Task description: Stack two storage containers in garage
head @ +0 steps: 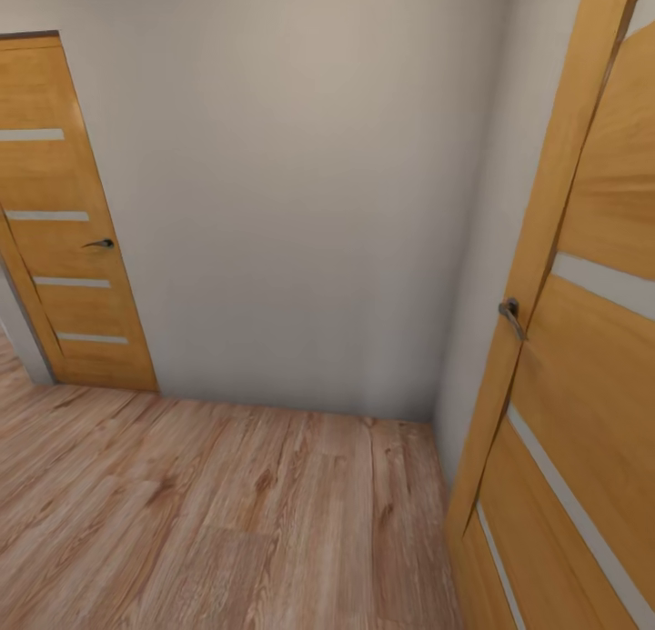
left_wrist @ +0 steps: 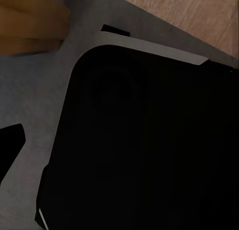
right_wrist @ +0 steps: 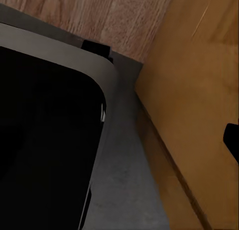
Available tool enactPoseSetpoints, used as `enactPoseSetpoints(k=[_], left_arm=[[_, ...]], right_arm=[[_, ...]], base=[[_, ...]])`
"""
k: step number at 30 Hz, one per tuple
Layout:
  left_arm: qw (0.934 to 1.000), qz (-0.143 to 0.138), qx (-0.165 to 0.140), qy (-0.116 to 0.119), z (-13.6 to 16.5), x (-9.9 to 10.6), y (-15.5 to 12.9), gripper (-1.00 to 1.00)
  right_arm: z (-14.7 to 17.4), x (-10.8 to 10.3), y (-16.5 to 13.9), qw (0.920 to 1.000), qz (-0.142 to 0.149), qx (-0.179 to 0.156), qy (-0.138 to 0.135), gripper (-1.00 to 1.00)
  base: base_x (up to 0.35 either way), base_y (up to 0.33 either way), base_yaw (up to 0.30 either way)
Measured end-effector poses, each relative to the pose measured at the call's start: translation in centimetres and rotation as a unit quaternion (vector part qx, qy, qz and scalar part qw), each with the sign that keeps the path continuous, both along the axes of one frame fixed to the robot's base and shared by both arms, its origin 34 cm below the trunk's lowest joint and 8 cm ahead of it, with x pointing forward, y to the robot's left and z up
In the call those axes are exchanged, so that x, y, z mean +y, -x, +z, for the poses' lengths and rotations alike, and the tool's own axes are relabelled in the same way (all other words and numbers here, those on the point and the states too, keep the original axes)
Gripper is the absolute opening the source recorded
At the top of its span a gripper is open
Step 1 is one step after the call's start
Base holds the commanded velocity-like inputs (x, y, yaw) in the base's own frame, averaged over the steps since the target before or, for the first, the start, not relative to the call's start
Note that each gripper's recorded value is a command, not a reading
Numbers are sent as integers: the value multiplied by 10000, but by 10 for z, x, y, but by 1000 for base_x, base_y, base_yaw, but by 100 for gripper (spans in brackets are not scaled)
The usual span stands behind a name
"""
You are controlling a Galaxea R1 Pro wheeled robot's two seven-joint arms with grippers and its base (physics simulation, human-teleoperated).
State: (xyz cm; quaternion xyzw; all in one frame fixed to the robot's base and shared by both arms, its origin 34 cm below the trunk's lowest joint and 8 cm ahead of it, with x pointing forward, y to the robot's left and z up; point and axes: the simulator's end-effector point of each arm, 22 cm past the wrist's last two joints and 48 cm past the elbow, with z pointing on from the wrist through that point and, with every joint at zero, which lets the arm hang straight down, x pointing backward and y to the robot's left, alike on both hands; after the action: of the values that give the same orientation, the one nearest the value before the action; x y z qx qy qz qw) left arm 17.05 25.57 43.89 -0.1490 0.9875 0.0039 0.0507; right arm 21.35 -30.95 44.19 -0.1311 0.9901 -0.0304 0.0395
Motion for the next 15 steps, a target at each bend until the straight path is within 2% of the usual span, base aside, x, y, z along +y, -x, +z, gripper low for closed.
enactPoseSetpoints(k=[15], left_arm=[[10000,4,2,-12,0,1,0,100]], right_arm=[[0,0,0,10000,0,0,1,100]], base=[[322,0,0]])
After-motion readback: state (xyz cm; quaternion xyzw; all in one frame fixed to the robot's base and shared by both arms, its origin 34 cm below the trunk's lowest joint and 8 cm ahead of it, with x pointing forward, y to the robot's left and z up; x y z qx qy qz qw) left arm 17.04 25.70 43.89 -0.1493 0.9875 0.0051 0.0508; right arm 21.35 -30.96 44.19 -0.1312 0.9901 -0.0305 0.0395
